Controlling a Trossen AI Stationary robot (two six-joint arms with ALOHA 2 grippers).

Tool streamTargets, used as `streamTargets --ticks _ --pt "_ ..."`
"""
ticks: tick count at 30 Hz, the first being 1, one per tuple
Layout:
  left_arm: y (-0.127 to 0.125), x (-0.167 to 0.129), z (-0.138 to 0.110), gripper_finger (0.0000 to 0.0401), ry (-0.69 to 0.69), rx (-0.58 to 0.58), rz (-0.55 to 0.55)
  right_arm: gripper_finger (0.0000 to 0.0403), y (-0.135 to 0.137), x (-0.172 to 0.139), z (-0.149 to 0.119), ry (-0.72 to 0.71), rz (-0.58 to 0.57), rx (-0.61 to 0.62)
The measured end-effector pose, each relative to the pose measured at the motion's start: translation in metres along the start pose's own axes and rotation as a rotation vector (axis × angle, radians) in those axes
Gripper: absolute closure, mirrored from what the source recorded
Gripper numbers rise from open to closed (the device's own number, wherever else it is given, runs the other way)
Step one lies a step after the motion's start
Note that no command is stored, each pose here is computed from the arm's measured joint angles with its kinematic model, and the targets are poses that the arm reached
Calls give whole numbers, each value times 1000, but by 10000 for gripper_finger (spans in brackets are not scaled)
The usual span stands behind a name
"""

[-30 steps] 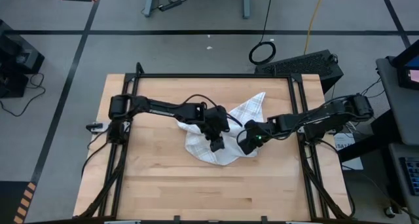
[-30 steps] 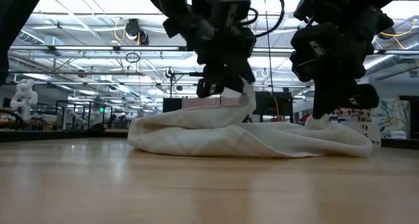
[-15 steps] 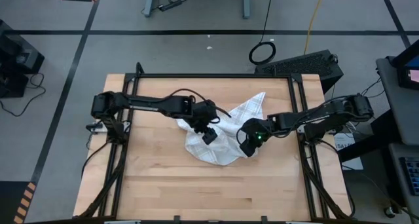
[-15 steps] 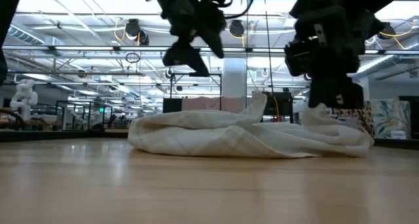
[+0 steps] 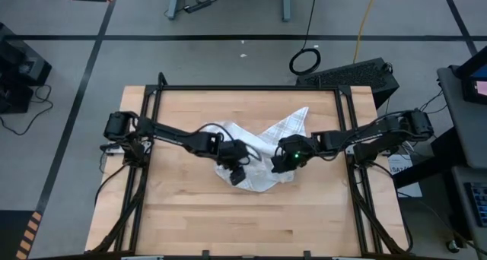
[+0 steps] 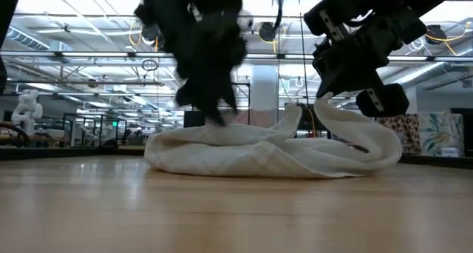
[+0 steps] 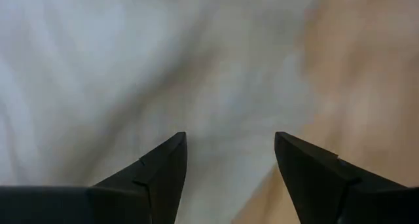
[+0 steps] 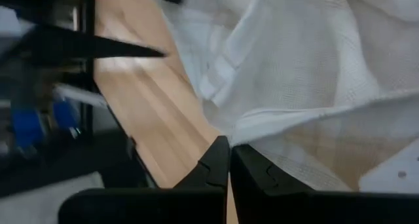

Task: Roll towel
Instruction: Roll the towel

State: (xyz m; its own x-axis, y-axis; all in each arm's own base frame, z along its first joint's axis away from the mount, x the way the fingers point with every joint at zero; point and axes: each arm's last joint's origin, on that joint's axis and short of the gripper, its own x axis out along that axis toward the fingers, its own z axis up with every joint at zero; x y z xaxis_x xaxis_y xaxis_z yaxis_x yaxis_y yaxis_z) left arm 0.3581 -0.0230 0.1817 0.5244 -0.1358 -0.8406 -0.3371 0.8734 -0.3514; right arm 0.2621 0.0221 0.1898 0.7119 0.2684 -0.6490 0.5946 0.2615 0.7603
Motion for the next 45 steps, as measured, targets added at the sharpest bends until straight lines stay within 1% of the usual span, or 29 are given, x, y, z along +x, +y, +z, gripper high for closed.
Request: streamTargets --ticks 1,3,6,9,12,15,18,23,29,32,34,36,39,42,45 --pt "5 4 -6 166 24 -9 4 403 1 0 0 -17 3 30" --pt "9 1 -13 166 34 -2 -25 403 3 0 1 -64 23 82" --pt "5 -13 -17 166 -16 49 -80 403 3 0 3 -141 20 159" --pt "0 -22 -20 166 -56 81 -103 403 2 4 4 -169 10 199" --pt "-5 -33 -16 166 -113 92 -118 403 1 12 5 -167 14 206" --pt "-8 -32 -19 166 -116 97 -89 403 -3 21 5 -160 -2 211" --pt "-11 -32 -22 166 -110 88 -94 403 -6 28 5 -157 -7 233" --pt "-16 -32 -26 166 -107 101 -92 403 -7 32 6 -157 -12 249" --pt "-17 -32 -26 166 -130 97 -59 403 -7 32 5 -132 -11 245" --pt "-18 -33 -20 166 -184 107 -72 403 -7 33 4 -129 -13 219" --pt "-20 -33 -14 167 -263 171 -84 403 -7 33 4 -126 -15 188" --pt "-22 -28 -6 167 -335 251 -85 403 -6 32 3 -101 -9 174" --pt "-18 -10 -2 167 -361 353 -73 403 -5 29 2 -71 1 170" --pt "-15 9 -1 168 -363 405 -75 403 -3 25 1 -57 6 167" --pt "-12 24 -2 183 -366 422 -76 403 -5 23 0 -53 -18 156"
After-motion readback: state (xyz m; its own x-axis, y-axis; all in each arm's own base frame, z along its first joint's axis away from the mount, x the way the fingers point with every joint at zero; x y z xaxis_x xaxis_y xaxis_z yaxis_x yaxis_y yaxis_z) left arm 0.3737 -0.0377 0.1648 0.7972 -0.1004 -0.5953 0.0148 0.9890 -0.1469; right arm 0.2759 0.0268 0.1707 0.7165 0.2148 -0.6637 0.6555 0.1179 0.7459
